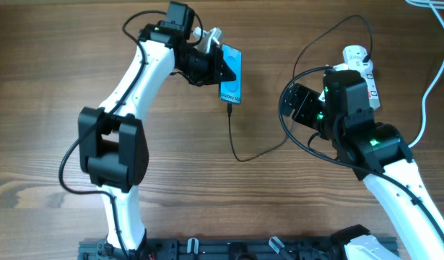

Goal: Plug charger to phone and switch on socket
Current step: 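Lower the phone flat onto the table with the left gripper and release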

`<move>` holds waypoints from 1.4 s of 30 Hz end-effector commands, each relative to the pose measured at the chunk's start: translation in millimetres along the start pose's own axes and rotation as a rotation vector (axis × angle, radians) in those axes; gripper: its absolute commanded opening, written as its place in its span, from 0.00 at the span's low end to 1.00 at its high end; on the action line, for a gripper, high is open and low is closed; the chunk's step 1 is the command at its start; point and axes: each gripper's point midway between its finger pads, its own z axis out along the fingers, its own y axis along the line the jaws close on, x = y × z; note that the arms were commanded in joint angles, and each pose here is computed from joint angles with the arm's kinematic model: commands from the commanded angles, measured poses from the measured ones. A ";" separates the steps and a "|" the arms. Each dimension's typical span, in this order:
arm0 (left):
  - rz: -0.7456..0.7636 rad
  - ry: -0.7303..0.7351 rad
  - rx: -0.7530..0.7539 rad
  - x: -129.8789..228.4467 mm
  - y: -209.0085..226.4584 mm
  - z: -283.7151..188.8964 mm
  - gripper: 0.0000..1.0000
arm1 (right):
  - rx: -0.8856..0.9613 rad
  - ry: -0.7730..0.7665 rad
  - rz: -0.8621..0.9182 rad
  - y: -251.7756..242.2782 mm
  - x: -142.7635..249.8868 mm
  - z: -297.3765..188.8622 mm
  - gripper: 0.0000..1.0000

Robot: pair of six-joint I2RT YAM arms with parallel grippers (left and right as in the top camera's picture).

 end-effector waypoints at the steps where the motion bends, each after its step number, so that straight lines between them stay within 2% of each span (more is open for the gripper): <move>1: -0.014 0.020 0.013 -0.5 7.8 12.6 0.04 | 0.009 -0.027 -0.013 0.0 -7.5 -7.6 0.91; 6: -0.092 0.033 0.017 -5.3 22.8 31.1 0.04 | 0.013 -0.028 -0.012 -0.6 -7.6 -7.6 0.91; 15: -0.050 0.093 -0.013 6.2 27.9 83.1 0.04 | 0.065 -0.017 -0.013 -9.3 -6.4 3.8 0.93; 30: -0.061 0.072 -0.078 -1.6 57.6 111.2 0.04 | 0.109 -0.033 -0.014 -17.6 -8.4 3.0 0.95; 32: -0.058 0.048 -0.149 -5.3 70.8 112.4 0.04 | 0.110 -0.033 -0.015 -17.7 -8.3 3.0 0.95; 34: -0.061 0.060 -0.154 -1.8 73.4 117.9 0.11 | 0.109 -0.033 -0.014 -17.6 -8.4 3.0 0.95; 39: -0.070 0.080 -0.223 6.6 87.2 127.7 0.18 | 0.113 -0.028 -0.015 -18.6 -7.1 2.9 0.96; 42: -0.074 0.066 -0.301 5.9 100.4 124.3 0.31 | 0.121 -0.018 -0.015 -20.5 -4.8 2.8 0.96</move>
